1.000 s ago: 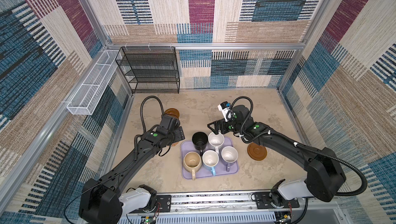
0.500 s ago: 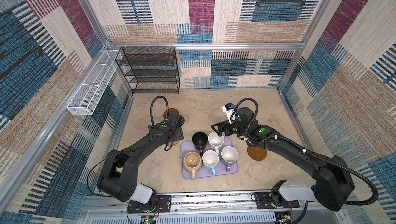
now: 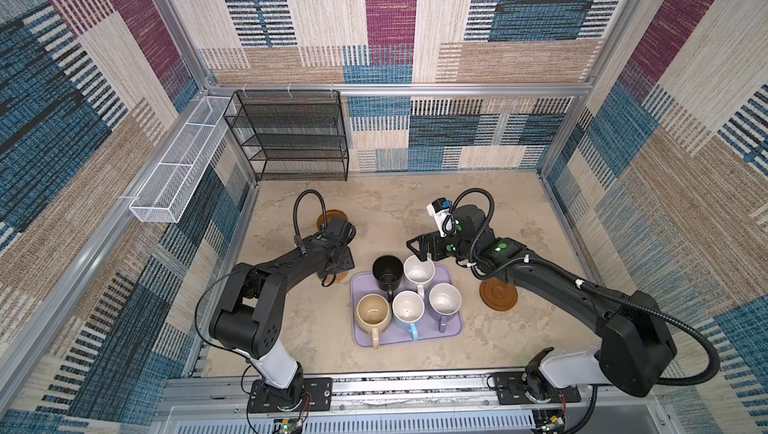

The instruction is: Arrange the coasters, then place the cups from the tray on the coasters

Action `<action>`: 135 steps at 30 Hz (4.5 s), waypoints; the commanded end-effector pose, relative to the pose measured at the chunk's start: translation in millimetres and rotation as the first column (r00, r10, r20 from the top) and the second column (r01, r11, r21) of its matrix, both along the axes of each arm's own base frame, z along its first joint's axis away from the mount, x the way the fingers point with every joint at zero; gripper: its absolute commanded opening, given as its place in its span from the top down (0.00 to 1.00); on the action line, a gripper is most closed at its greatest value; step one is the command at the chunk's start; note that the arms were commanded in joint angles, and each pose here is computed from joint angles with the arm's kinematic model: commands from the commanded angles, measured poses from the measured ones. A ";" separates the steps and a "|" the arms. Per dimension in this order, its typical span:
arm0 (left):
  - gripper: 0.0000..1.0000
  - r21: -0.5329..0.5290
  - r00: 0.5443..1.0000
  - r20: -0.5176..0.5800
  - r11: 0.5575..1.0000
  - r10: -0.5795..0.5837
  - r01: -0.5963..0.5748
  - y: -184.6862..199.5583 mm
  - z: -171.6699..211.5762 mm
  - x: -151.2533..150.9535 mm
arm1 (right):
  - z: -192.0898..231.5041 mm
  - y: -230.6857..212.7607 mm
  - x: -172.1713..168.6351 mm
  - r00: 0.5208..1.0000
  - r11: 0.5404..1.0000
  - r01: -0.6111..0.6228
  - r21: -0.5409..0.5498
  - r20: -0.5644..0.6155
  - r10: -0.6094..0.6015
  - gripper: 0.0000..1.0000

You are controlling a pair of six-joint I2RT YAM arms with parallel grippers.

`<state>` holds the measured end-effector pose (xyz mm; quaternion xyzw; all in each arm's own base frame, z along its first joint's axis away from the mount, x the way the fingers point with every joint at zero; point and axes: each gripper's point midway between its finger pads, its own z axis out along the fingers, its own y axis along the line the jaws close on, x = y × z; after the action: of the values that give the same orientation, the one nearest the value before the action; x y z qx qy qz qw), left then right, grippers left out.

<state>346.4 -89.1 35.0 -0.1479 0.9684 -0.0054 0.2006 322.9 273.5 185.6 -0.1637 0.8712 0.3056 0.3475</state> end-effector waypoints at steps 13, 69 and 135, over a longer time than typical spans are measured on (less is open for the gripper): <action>0.47 -0.140 0.999 -0.021 0.990 -0.037 0.034 -35.2 -16.7 20.5 | -1.0 9.8 28.6 0.998 0.999 0.045 0.007 0.046 -0.045 0.04; 0.45 -0.156 0.994 -0.002 0.981 -0.114 0.112 -88.1 -9.3 132.4 | -19.2 1.6 73.2 0.997 0.997 0.072 0.031 0.025 -0.073 0.04; 0.01 -0.487 0.843 0.417 0.700 -0.340 0.523 -146.7 164.8 30.2 | -127.9 -195.7 188.0 0.840 0.810 0.488 -0.327 -0.077 -0.537 0.45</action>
<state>376.7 -237.4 205.4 0.0253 0.8774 -0.3848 0.2855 507.4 83.0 66.5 0.0569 0.9376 0.1033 0.3271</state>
